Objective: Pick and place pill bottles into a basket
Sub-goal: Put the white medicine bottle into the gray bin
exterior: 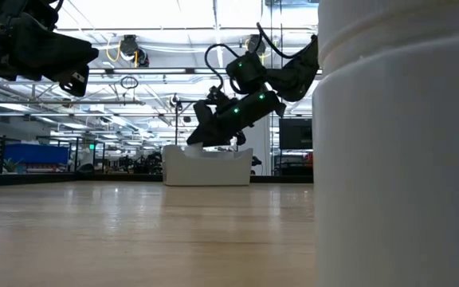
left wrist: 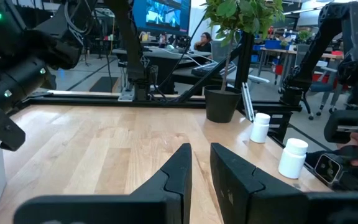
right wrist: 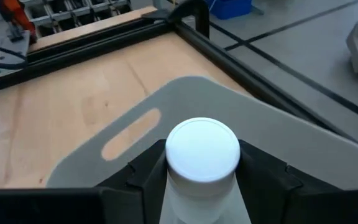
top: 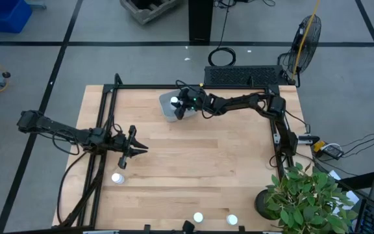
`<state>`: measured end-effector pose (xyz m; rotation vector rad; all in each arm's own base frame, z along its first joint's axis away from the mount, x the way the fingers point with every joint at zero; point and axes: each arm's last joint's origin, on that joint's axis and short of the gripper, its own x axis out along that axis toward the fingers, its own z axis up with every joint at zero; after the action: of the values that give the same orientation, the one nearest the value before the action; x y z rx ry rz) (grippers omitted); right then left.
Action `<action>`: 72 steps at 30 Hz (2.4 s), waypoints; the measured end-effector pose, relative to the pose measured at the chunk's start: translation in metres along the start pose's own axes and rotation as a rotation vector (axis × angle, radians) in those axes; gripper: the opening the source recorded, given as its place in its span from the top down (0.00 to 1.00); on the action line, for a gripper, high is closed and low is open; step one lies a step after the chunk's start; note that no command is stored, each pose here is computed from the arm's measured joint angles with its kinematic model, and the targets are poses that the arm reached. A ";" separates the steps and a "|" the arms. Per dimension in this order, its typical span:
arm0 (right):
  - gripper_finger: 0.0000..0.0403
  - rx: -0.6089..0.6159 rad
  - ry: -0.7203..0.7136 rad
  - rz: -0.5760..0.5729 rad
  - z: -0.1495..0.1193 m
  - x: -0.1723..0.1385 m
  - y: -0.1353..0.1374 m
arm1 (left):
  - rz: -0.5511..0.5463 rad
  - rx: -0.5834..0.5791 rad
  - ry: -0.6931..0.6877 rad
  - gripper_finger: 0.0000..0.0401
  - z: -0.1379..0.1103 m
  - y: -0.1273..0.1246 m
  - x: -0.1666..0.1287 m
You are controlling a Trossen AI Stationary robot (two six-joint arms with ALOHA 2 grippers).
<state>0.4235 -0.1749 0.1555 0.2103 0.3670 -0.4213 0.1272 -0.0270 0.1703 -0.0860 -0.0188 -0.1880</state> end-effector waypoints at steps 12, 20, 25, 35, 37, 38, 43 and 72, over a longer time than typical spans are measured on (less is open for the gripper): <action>0.59 -0.071 0.009 0.014 -0.001 0.000 0.003 | 0.000 0.000 0.000 0.84 0.000 0.000 0.000; 0.59 -0.076 0.012 0.015 -0.001 0.000 0.003 | 0.000 0.000 0.000 0.84 0.000 0.000 0.000; 0.57 -0.077 0.013 0.018 -0.002 0.000 0.004 | 0.000 0.000 0.000 0.84 0.000 0.000 0.000; 0.46 -0.084 0.013 0.022 -0.002 0.000 0.006 | 0.000 0.000 0.000 0.84 0.000 0.000 0.000; 0.45 -0.084 0.012 0.022 -0.002 0.000 0.006 | 0.000 0.000 0.000 0.84 0.000 0.000 0.000; 0.45 -0.085 0.012 0.022 -0.002 0.000 0.006 | 0.000 0.000 0.000 0.84 0.000 0.000 0.000; 0.46 -0.124 0.026 0.015 -0.003 0.000 0.005 | 0.000 0.000 0.000 0.84 0.000 0.000 0.000; 0.47 0.127 0.375 -0.041 0.046 -0.025 0.016 | -0.001 0.000 0.000 0.84 0.000 0.000 0.000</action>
<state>0.4234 -0.1644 0.2091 0.4085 0.7139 -0.4464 0.1272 -0.0270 0.1703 -0.0860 -0.0186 -0.1886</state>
